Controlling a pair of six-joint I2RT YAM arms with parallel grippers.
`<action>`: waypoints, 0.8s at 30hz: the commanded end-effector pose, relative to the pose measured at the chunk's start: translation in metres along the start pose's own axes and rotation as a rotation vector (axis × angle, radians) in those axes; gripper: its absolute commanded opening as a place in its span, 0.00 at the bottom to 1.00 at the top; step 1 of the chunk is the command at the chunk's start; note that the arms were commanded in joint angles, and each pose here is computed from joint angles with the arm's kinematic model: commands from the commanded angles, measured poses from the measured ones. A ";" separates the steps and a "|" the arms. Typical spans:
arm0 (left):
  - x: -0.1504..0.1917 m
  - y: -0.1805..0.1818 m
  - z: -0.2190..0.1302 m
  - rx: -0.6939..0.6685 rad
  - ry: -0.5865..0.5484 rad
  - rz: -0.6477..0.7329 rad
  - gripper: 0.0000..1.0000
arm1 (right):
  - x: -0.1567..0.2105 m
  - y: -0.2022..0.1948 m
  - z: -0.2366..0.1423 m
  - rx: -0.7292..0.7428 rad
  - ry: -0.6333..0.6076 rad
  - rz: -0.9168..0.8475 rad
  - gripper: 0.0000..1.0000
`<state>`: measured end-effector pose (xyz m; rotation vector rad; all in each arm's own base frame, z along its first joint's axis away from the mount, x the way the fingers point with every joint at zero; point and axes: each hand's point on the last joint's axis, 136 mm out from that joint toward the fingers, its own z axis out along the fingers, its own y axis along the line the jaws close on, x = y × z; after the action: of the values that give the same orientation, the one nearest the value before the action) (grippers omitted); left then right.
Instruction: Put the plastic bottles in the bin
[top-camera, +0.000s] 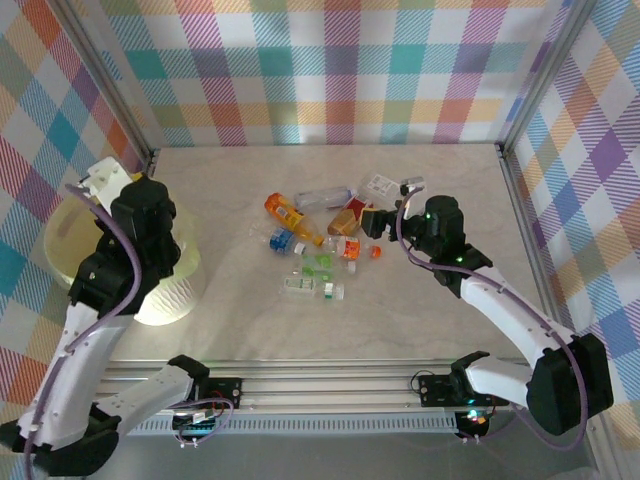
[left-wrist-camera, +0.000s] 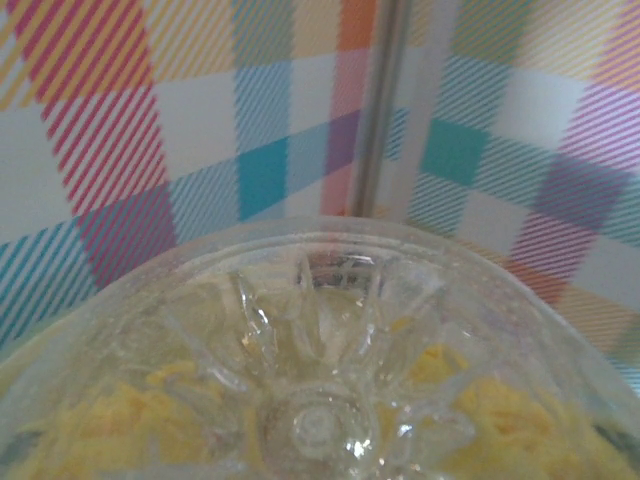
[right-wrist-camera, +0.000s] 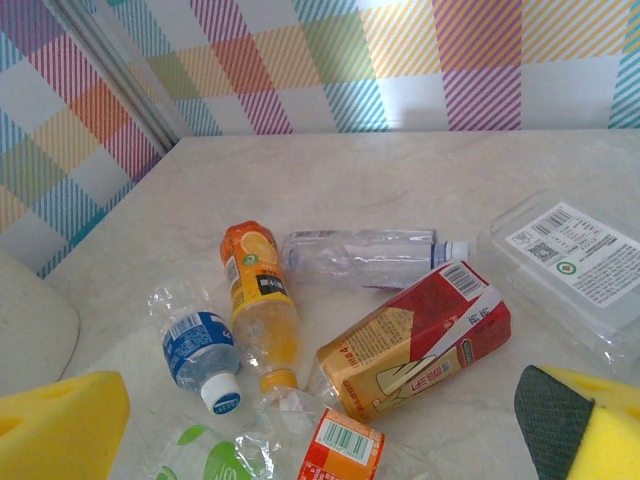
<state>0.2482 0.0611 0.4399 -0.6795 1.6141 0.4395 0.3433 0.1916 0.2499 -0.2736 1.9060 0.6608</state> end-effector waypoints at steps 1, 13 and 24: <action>0.013 0.021 0.022 -0.061 0.057 -0.015 0.50 | -0.009 0.003 -0.005 -0.002 -0.041 -0.010 1.00; 0.060 0.056 0.100 -0.049 0.221 -0.455 0.50 | -0.006 0.004 -0.006 -0.009 -0.017 -0.013 1.00; 0.090 0.072 0.141 -0.150 0.244 -0.717 0.63 | -0.006 0.004 -0.009 -0.003 -0.005 -0.026 1.00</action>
<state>0.2951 0.1842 0.3146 -1.3479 1.5343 0.0281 0.3395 0.1887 0.2454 -0.2733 1.9327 0.6480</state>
